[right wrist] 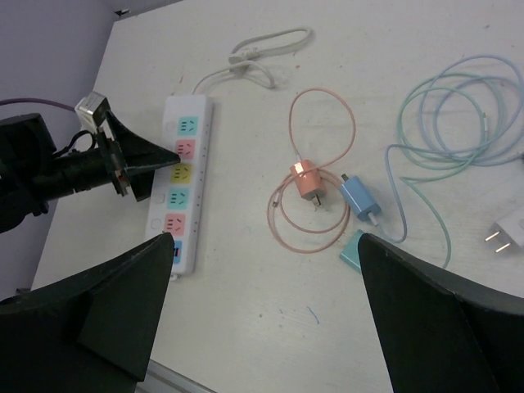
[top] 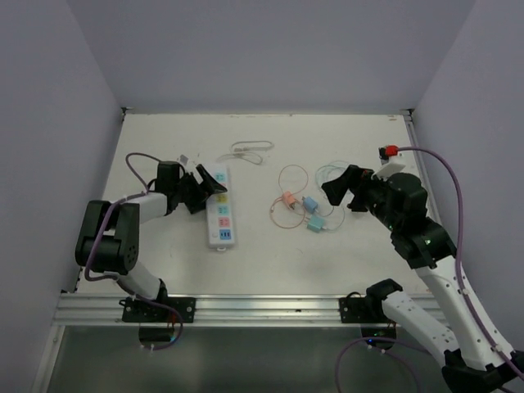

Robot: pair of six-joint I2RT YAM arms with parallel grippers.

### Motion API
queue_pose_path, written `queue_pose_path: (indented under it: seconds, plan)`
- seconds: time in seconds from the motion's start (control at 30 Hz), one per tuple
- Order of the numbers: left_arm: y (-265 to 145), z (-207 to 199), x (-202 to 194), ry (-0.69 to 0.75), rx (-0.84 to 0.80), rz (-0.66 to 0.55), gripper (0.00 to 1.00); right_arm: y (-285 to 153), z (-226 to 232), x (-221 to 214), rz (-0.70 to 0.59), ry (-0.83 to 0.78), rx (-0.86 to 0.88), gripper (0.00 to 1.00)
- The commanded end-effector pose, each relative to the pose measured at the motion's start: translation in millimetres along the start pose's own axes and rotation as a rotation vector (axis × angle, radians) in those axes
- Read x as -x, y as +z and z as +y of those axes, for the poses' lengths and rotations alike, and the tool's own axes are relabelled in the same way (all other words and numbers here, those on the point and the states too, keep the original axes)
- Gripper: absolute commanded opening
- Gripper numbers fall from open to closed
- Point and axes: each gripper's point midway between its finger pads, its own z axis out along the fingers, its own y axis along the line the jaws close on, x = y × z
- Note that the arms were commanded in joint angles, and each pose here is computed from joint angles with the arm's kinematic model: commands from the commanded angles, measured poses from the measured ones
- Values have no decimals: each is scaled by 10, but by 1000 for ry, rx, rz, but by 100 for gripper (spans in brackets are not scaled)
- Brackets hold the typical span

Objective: Pull the plug off the socket

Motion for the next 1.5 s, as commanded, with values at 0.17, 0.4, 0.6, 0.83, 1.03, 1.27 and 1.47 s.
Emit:
queue_pose_path:
  seconds: [0.17,0.4,0.6,0.83,1.03,1.27,1.47]
  plan:
    - [-543,449,277,65,236,-164,100,-468,-250,296,-85,-143,-161,99]
    - [-1419,371,586,181,364,-390,100,-934,-588,630,-221,-205,-383,99]
    - [-2450,-199,958,343,467,-615,100,-1407,-738,963,-348,-242,-526,99]
    - [-3633,-1112,996,451,367,-873,100,-1813,-687,1196,-444,-268,-535,99]
    - [-4375,-1640,814,515,257,-1040,100,-2083,-545,1350,-543,-286,-462,99]
    - [-4605,-1725,698,547,234,-1102,100,-2192,-476,1428,-609,-285,-423,99]
    - [-4638,-1713,573,575,203,-1108,100,-2254,-405,1498,-671,-282,-382,99]
